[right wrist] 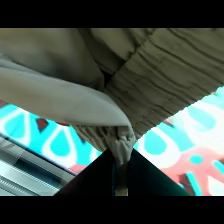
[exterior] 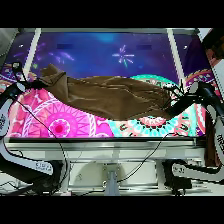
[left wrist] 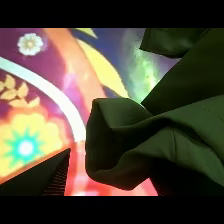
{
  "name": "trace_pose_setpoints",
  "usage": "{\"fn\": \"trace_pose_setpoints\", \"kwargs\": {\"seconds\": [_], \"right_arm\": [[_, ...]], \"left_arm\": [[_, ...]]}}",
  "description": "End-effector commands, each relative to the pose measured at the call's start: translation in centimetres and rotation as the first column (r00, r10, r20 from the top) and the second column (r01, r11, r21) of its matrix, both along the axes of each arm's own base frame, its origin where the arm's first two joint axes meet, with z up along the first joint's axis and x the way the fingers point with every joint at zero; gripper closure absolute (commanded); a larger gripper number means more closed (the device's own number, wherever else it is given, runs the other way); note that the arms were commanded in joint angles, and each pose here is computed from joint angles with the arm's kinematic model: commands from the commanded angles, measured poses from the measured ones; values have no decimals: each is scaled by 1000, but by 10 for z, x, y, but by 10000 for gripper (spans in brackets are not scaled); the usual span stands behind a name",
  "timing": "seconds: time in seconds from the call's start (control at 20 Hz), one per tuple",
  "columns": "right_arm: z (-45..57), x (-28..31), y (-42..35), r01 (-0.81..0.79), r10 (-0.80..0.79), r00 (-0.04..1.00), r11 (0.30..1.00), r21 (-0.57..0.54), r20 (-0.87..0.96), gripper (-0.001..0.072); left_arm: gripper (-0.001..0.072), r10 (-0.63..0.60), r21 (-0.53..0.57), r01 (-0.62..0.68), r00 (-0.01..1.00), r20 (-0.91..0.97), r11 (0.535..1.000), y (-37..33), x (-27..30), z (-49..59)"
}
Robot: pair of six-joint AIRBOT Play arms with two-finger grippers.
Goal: Fold the clothes and pants, and hang the long-sleeved shirts on hangers.
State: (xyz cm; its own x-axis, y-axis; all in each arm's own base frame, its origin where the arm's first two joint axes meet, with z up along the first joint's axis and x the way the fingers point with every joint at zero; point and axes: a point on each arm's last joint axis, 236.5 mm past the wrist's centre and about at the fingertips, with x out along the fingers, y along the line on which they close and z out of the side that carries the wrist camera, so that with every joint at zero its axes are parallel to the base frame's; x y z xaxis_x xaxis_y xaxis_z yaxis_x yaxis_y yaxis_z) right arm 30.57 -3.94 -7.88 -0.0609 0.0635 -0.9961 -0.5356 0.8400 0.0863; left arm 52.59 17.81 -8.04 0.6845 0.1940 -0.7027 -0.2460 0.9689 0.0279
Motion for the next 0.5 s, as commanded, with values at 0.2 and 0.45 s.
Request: {"fn": "trace_pose_setpoints", "kwargs": {"seconds": [0.2,0.45], "right_arm": [[0,1,0,10,-10,1000,1000,-2,5,676],[5,9,-3,32,-31,999,999,-13,25,677]], "left_arm": [[690,90,-99,-83,994,65,992,-2,10,5],[695,100,-41,-93,965,242,995,9,22,84]]}}
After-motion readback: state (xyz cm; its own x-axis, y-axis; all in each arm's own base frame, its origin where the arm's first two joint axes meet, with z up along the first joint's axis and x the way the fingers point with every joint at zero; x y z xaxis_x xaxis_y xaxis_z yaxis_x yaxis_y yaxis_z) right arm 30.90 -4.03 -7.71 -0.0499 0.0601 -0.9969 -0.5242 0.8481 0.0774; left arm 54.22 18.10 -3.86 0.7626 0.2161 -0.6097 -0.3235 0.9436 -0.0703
